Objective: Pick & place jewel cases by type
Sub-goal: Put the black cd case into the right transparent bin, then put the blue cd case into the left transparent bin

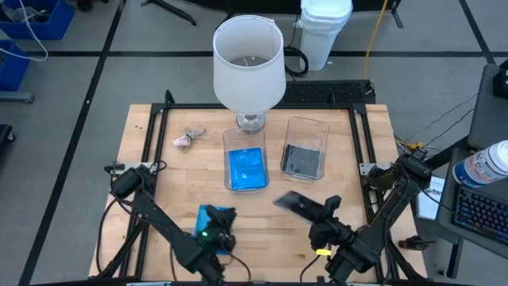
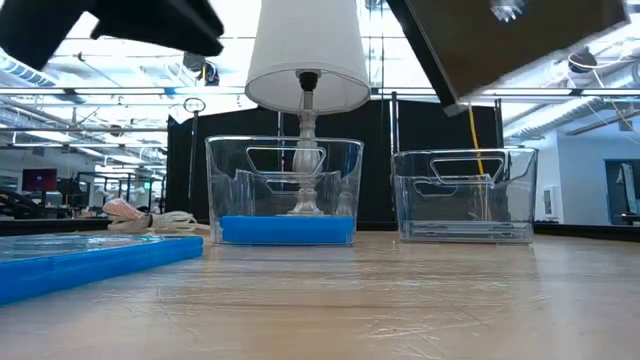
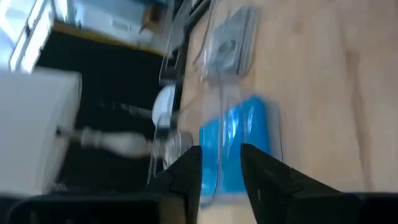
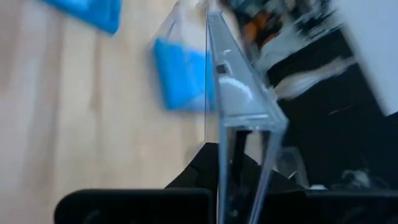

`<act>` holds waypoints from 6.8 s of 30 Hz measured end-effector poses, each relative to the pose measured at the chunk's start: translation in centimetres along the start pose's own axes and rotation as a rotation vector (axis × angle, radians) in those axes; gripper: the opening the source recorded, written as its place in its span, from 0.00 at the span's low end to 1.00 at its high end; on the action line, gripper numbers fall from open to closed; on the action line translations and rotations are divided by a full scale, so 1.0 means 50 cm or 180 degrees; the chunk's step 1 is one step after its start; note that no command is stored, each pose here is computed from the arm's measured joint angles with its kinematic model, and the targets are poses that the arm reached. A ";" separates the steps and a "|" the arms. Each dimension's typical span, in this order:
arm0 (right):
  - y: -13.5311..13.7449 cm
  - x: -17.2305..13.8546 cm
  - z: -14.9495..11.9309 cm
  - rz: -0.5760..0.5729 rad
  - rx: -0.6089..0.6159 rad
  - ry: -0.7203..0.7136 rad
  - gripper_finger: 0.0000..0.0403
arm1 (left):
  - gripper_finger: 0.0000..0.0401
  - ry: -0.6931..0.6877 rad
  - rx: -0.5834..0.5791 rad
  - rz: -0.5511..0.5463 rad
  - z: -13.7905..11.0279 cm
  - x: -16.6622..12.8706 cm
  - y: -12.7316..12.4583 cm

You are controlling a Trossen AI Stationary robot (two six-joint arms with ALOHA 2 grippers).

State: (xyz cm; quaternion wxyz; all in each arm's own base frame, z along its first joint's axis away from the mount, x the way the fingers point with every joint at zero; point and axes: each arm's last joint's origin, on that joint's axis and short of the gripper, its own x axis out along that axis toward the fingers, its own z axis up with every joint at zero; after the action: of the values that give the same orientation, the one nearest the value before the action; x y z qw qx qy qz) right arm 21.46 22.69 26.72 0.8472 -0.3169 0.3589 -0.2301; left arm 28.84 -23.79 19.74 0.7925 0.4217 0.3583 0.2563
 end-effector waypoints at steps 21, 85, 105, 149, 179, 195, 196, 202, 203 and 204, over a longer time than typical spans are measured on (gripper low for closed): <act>-0.449 0.030 -0.066 -0.0318 0.3409 0.0220 0.01 | 0.01 0.0121 -0.0232 0.0366 -0.197 0.011 -0.051; -0.320 0.400 -0.380 0.1956 0.6067 0.1444 0.04 | 0.04 -0.0159 -0.0946 0.0342 -0.300 -0.009 0.119; -0.313 0.394 -0.390 0.1891 0.5717 0.1580 0.51 | 0.04 -0.0137 -0.0947 0.0324 -0.299 -0.009 0.118; -0.474 0.257 -0.192 0.1211 0.4283 0.1951 0.53 | 0.10 -0.0066 -0.0985 0.0449 -0.294 0.015 0.125; 0.108 0.195 0.040 0.2122 0.0756 -0.1931 0.00 | 0.01 -0.0028 -0.0868 -0.2134 -0.271 -0.143 -0.002; 0.120 0.288 0.034 0.2471 0.0597 -0.1883 0.00 | 0.01 0.0373 -0.1752 -0.2336 -0.306 -0.172 -0.018; 0.117 0.293 0.034 0.2457 0.0574 -0.1886 0.00 | 0.01 0.0377 -0.1794 -0.2355 -0.306 -0.169 -0.020; 0.113 0.316 0.023 0.2845 0.0617 -0.1625 0.00 | 0.02 0.0147 -0.2148 -0.2608 -0.288 -0.157 -0.040; 0.115 0.318 0.018 0.2843 0.0577 -0.1541 0.00 | 0.01 0.0075 -0.2164 -0.2633 -0.284 -0.156 -0.043; 0.116 0.319 0.015 0.2848 0.0540 -0.1488 0.00 | 0.01 0.0016 -0.2172 -0.2640 -0.280 -0.154 -0.045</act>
State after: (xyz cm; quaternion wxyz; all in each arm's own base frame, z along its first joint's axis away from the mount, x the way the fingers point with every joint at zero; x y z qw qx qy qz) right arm 33.11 17.15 15.66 0.9432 -0.1053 0.2404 0.2039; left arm 13.39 -23.62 15.13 0.9184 -0.0374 0.3931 0.0247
